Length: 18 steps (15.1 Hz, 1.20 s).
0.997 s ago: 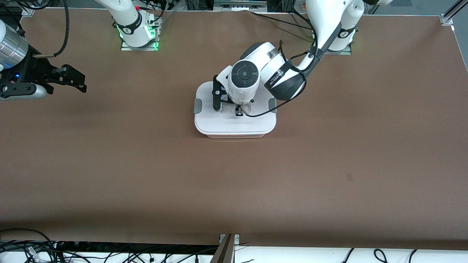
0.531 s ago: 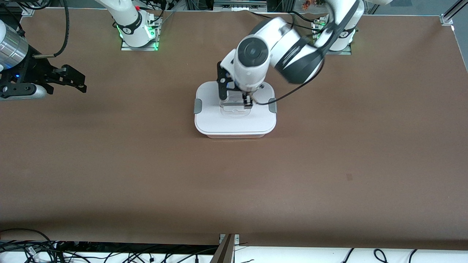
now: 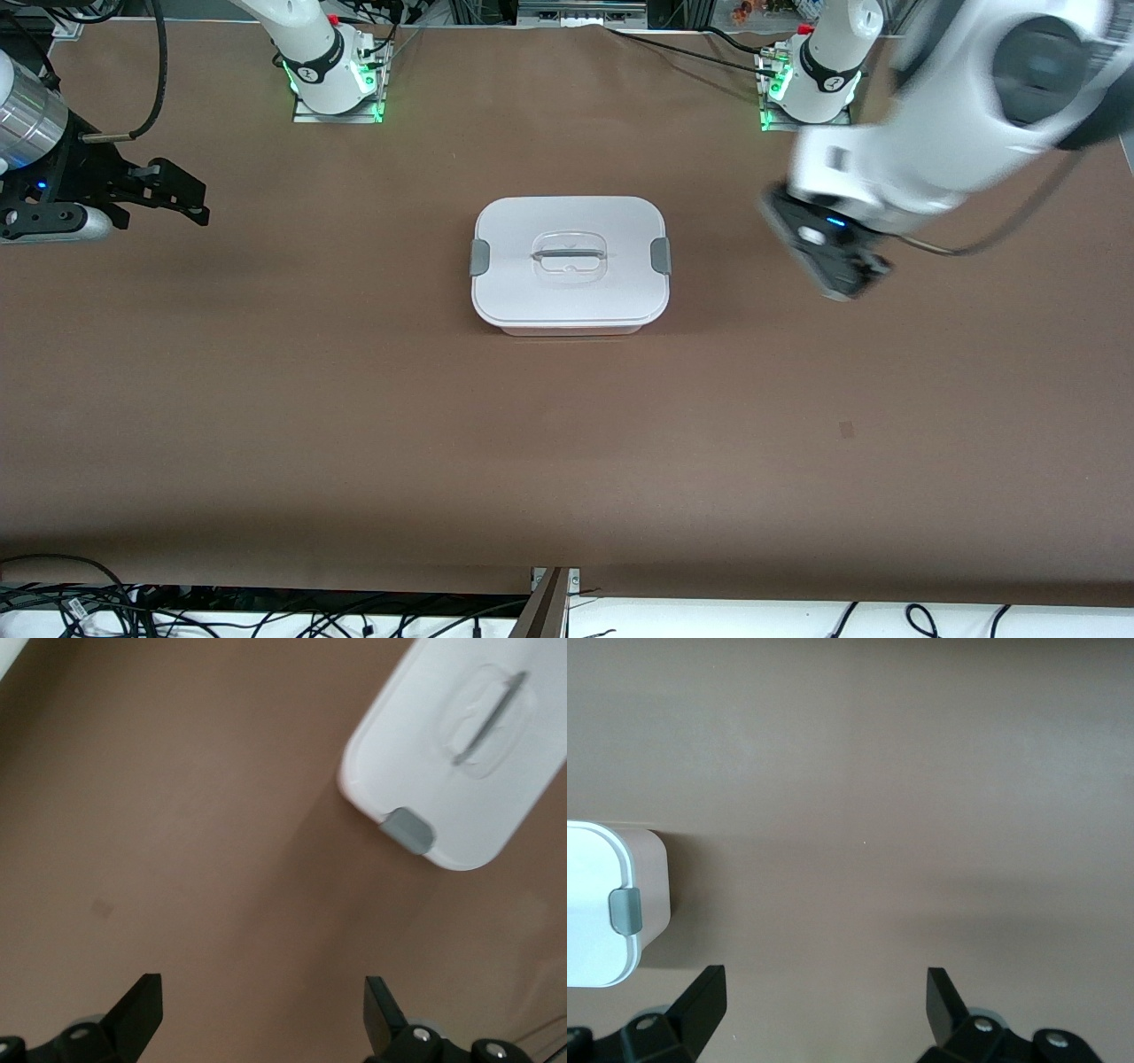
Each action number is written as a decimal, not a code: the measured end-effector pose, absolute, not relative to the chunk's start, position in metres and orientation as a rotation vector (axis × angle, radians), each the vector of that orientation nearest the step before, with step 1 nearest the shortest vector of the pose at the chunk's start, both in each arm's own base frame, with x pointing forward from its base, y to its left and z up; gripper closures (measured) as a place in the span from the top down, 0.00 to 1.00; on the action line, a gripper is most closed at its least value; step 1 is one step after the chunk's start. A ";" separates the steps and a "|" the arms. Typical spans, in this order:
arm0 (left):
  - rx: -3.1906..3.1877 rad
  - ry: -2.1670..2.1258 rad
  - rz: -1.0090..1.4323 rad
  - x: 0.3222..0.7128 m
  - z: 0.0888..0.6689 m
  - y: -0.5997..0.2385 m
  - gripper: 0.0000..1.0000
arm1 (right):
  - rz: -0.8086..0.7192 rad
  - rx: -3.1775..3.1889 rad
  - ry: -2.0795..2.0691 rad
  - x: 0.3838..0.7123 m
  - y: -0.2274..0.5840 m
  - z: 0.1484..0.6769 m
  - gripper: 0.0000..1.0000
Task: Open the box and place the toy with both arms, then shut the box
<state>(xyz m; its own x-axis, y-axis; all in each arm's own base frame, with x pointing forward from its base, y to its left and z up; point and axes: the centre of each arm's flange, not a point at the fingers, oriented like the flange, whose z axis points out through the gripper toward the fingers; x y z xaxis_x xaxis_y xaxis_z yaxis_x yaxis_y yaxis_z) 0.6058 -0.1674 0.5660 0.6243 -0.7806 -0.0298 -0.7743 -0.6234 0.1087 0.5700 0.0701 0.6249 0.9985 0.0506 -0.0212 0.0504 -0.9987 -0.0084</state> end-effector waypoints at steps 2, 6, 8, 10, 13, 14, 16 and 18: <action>2.826 -1.244 -0.119 0.617 0.564 -0.129 1.00 | 0.034 -3.133 -0.079 0.570 0.070 0.625 1.00; 2.975 -1.014 -0.037 0.623 0.587 -0.067 1.00 | 0.034 -3.133 -0.078 0.570 0.070 0.625 1.00; 3.057 -0.838 0.091 0.622 0.600 -0.050 1.00 | 0.034 -3.133 -0.078 0.570 0.070 0.625 1.00; 3.117 -0.604 0.224 0.612 0.604 -0.050 1.00 | 0.034 -3.133 -0.078 0.570 0.070 0.625 1.00; 3.166 -0.212 0.224 0.568 0.603 -0.054 1.00 | 0.034 -3.133 -0.078 0.570 0.070 0.625 1.00; 3.175 -0.116 0.198 0.552 0.604 -0.054 1.00 | 0.034 -3.133 -0.078 0.570 0.070 0.625 1.00; 3.190 -0.032 0.117 0.527 0.602 -0.055 1.00 | 0.034 -3.133 -0.078 0.570 0.070 0.625 1.00; 3.196 -0.017 0.049 0.521 0.597 -0.054 1.00 | 0.034 -3.133 -0.078 0.570 0.070 0.625 1.00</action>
